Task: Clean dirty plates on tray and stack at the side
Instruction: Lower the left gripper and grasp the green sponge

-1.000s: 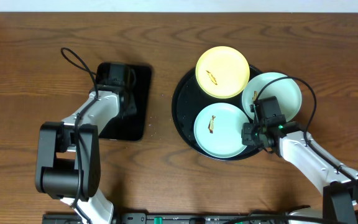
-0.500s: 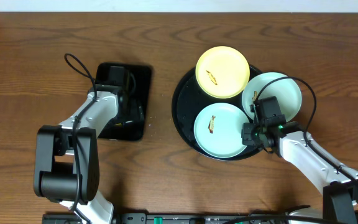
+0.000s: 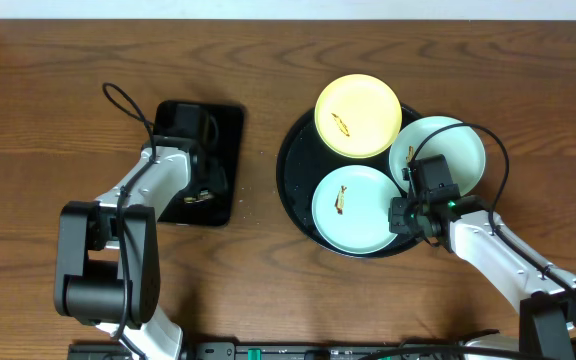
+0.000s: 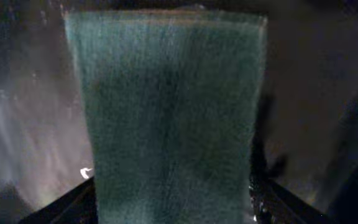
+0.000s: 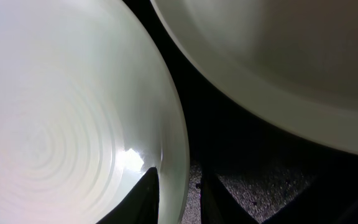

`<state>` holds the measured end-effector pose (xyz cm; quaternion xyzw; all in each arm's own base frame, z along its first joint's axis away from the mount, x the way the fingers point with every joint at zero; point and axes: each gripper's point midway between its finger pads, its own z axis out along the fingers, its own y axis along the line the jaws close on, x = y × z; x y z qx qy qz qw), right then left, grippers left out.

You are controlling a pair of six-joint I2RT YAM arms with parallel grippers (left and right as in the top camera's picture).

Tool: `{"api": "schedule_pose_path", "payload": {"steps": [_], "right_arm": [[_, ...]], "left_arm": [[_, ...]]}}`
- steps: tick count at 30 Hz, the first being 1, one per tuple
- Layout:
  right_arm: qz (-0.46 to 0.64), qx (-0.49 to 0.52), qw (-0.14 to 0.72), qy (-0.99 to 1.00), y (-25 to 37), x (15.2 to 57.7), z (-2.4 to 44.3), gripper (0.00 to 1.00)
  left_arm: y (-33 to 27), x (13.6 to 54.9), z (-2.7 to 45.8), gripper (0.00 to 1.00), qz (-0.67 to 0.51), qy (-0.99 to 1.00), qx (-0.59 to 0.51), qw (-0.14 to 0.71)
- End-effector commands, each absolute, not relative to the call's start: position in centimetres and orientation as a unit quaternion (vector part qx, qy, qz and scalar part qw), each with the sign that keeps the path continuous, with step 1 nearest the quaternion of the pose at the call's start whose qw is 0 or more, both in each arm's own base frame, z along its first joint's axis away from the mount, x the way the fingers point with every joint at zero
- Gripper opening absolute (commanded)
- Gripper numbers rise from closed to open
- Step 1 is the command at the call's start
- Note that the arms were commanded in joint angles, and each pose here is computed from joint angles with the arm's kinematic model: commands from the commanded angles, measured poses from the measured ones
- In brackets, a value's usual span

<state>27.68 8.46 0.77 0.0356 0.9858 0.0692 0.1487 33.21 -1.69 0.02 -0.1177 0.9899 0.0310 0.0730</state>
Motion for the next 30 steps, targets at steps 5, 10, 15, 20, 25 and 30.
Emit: {"api": "schedule_pose_path", "payload": {"steps": [5, 10, 15, 20, 25, 30], "right_arm": [[0.067, 0.03, 0.153, 0.986, 8.5, 27.7, 0.9, 0.22], [0.067, 0.029, 0.152, 0.986, 8.5, 27.6, 0.9, 0.22], [0.067, 0.03, 0.151, 0.986, 8.5, 27.6, 0.9, 0.22], [0.067, 0.029, 0.151, 0.986, 8.5, 27.6, 0.9, 0.22], [0.067, 0.03, 0.151, 0.986, 8.5, 27.6, 0.9, 0.23], [0.067, 0.03, 0.151, 0.986, 8.5, 27.6, 0.9, 0.24]], "left_arm": [[-6.0, 30.9, 0.1, 0.72, -0.092, 0.989, -0.116, 0.003], [-7.6, 30.2, 0.5, 0.72, -0.136, 0.984, -0.116, -0.016], [-7.5, 30.1, 0.4, 0.73, -0.135, 0.984, -0.116, -0.019], [-5.9, 30.2, 0.1, 0.74, -0.087, 0.989, -0.117, -0.009], [-4.6, 31.2, 0.2, 0.82, -0.053, 0.992, -0.117, 0.013], [-4.5, 33.4, 1.1, 0.84, -0.05, 0.991, -0.116, 0.05]]}}
